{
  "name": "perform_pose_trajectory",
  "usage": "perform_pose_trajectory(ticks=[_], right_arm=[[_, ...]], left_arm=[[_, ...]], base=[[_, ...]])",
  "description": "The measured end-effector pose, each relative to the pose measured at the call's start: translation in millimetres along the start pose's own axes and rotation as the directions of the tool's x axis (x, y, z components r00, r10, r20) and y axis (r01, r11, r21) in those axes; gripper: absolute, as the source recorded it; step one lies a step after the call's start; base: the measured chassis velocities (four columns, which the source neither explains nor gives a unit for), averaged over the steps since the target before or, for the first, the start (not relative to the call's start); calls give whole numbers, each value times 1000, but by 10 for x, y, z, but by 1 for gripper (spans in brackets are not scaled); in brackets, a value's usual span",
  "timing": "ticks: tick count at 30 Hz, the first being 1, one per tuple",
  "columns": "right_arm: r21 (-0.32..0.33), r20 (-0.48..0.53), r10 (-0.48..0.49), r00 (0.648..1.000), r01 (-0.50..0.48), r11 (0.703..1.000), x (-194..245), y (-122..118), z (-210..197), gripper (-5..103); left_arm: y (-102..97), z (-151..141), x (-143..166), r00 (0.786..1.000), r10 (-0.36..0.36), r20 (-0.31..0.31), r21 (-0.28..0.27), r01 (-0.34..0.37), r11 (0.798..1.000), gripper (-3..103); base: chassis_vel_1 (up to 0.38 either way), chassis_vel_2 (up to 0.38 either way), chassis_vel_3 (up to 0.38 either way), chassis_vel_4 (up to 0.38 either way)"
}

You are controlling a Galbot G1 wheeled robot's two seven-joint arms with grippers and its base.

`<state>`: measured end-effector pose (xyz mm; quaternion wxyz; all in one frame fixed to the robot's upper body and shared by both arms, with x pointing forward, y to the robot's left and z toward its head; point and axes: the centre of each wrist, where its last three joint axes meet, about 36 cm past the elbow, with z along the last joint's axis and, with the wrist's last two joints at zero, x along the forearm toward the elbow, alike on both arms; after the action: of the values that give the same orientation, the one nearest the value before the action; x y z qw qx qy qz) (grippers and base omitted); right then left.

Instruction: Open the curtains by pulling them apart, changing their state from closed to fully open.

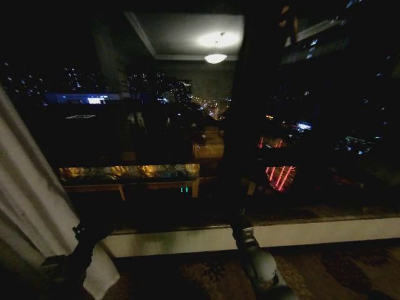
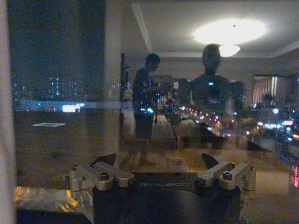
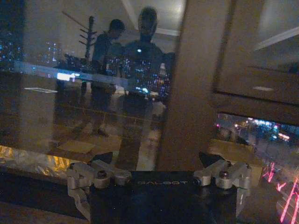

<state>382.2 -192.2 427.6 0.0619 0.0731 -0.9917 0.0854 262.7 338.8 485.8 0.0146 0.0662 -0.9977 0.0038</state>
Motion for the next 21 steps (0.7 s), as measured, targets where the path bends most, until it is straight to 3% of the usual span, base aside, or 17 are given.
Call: perform_pose_trajectory(ticks=[21], right_arm=[[2,-20,57,998,-57,998,25,-193,72,100]], left_arm=[[-90,46,-92,999,42,-6,8,-42,999,100]], base=[[-264,-448,263,446]])
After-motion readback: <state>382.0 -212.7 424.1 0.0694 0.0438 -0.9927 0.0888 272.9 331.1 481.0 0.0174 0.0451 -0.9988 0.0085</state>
